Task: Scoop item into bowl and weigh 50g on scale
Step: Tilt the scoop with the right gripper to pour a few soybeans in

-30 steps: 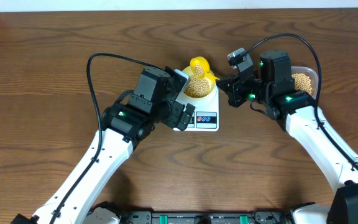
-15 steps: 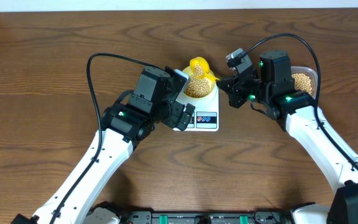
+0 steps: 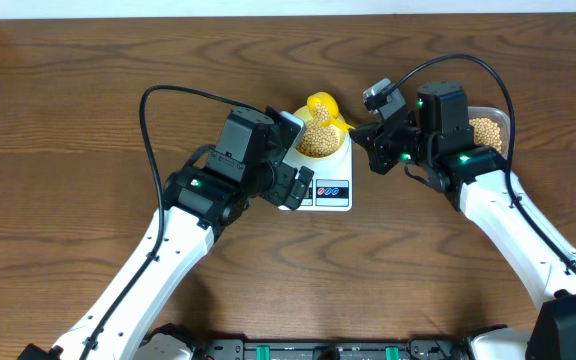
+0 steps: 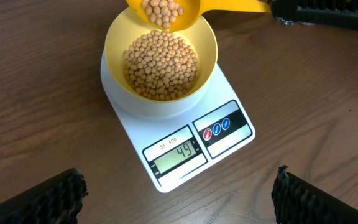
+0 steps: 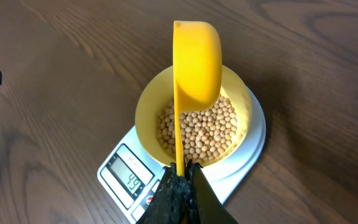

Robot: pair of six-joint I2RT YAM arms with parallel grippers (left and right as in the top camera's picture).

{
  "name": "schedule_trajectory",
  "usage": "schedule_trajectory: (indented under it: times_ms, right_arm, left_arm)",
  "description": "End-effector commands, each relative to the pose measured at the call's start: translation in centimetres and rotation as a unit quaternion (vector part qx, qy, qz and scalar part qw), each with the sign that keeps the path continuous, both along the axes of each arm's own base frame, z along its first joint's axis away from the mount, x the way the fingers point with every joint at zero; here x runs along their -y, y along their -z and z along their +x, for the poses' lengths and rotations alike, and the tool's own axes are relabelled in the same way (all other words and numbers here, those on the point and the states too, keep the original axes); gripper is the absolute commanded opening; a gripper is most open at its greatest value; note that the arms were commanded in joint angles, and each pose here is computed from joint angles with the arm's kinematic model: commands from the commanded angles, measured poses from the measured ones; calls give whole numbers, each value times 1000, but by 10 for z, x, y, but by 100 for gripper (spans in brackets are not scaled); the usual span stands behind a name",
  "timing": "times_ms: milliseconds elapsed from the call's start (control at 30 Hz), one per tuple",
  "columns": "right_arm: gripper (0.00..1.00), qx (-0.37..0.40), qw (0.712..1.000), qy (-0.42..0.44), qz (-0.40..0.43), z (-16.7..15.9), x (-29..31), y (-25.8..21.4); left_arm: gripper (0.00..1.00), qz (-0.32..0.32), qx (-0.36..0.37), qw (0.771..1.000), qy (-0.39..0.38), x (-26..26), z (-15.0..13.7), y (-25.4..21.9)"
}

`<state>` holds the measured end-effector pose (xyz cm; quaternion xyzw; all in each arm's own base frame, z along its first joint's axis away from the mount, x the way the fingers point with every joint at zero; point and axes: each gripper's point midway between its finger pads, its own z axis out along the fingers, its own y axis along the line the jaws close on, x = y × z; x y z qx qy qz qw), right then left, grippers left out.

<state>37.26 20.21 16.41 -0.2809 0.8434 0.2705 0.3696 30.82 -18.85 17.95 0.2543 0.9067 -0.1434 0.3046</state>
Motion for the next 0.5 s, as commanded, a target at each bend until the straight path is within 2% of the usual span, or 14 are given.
schedule_trajectory:
  times_ms: [0, 467]
  right_arm:
    - [1, 14, 1000, -17, -8, 0, -4, -2]
    - [1, 24, 999, -26, -29, -1, -2, 3]
  left_arm:
    - [98, 6, 6, 1000, -2, -3, 3, -1]
    - [98, 6, 6, 1000, -2, -3, 3, -1]
